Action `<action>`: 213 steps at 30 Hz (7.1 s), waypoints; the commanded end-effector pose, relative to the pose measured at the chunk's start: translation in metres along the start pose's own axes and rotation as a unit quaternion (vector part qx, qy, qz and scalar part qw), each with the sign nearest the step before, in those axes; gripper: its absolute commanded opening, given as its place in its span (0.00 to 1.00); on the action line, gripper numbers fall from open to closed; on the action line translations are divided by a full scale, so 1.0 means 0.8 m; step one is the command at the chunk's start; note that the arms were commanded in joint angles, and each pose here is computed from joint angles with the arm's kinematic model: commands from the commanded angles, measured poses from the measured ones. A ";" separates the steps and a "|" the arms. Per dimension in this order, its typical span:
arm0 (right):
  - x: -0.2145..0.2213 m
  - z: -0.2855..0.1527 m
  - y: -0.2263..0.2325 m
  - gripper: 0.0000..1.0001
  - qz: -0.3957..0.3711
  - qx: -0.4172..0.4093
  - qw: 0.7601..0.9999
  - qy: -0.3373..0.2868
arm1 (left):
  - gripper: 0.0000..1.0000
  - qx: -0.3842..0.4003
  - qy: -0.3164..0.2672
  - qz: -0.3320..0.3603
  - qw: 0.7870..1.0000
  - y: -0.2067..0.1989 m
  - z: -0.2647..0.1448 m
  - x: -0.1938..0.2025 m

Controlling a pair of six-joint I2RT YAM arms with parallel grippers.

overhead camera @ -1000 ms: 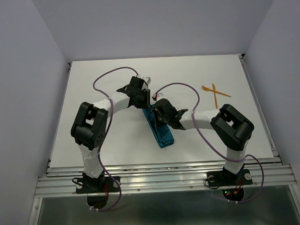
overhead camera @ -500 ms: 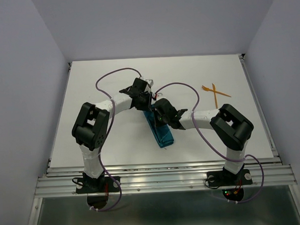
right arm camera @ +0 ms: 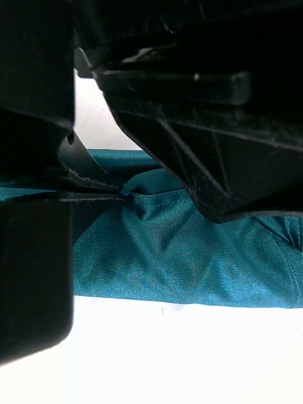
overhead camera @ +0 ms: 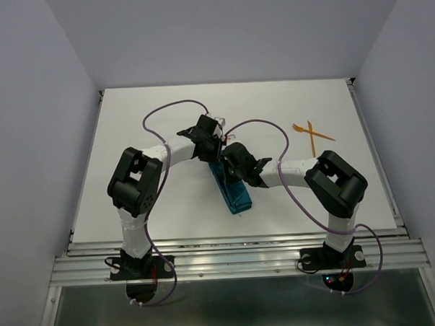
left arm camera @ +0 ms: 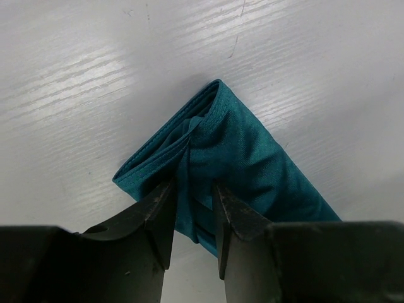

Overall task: Fold the napkin into a case and place the utensils inside
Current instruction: Stuff the top corner of the smaller-rectangle-folded napkin into the folded napkin, then smooth out the smaller rectangle-folded napkin at the center of the board.

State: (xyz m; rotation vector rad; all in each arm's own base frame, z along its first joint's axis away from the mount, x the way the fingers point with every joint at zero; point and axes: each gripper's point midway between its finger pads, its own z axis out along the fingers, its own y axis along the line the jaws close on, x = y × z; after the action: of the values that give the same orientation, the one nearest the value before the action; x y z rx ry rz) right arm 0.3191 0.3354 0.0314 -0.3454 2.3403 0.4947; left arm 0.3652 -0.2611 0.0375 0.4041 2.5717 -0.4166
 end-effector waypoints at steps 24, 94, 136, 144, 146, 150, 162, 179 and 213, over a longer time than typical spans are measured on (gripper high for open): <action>-0.010 0.000 0.005 0.02 -0.007 -0.001 1.000 -0.013 | 0.00 -0.009 -0.022 0.015 1.000 -0.006 -0.009 -0.024; -0.047 -0.005 0.040 0.38 -0.005 -0.055 0.997 -0.046 | 0.11 0.058 -0.015 -0.030 0.998 -0.025 -0.029 -0.033; 0.009 -0.076 0.027 0.48 -0.068 -0.017 0.997 0.011 | 0.00 0.134 0.042 -0.149 0.979 -0.016 -0.055 0.060; 0.014 -0.066 0.037 0.41 -0.088 -0.009 0.996 0.018 | 0.00 0.150 0.063 -0.154 0.975 -0.025 -0.049 0.082; 0.016 -0.060 0.035 0.40 -0.090 -0.005 0.996 0.022 | 0.00 0.150 0.065 -0.153 0.975 -0.024 -0.047 0.085; 0.024 -0.050 0.032 0.39 -0.101 0.009 0.994 0.031 | 0.00 0.150 0.071 -0.154 0.974 -0.023 -0.043 0.092; 0.026 -0.042 0.023 0.05 -0.100 0.038 0.994 0.024 | 0.00 0.156 0.090 -0.157 0.971 -0.023 -0.034 0.114; -0.017 -0.055 0.043 0.01 -0.089 0.020 0.996 -0.027 | 0.00 0.169 0.098 -0.155 0.968 -0.037 -0.026 0.119; -0.050 -0.102 0.046 0.49 -0.039 0.002 0.995 -0.092 | 0.00 0.122 0.059 -0.124 0.983 -0.020 -0.068 0.072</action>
State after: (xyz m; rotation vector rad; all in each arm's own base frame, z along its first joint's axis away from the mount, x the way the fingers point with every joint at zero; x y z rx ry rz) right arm 0.2823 0.3394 0.0920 -0.4474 2.2315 0.4336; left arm 0.2731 -0.2478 0.0212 0.1593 2.7873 -0.8585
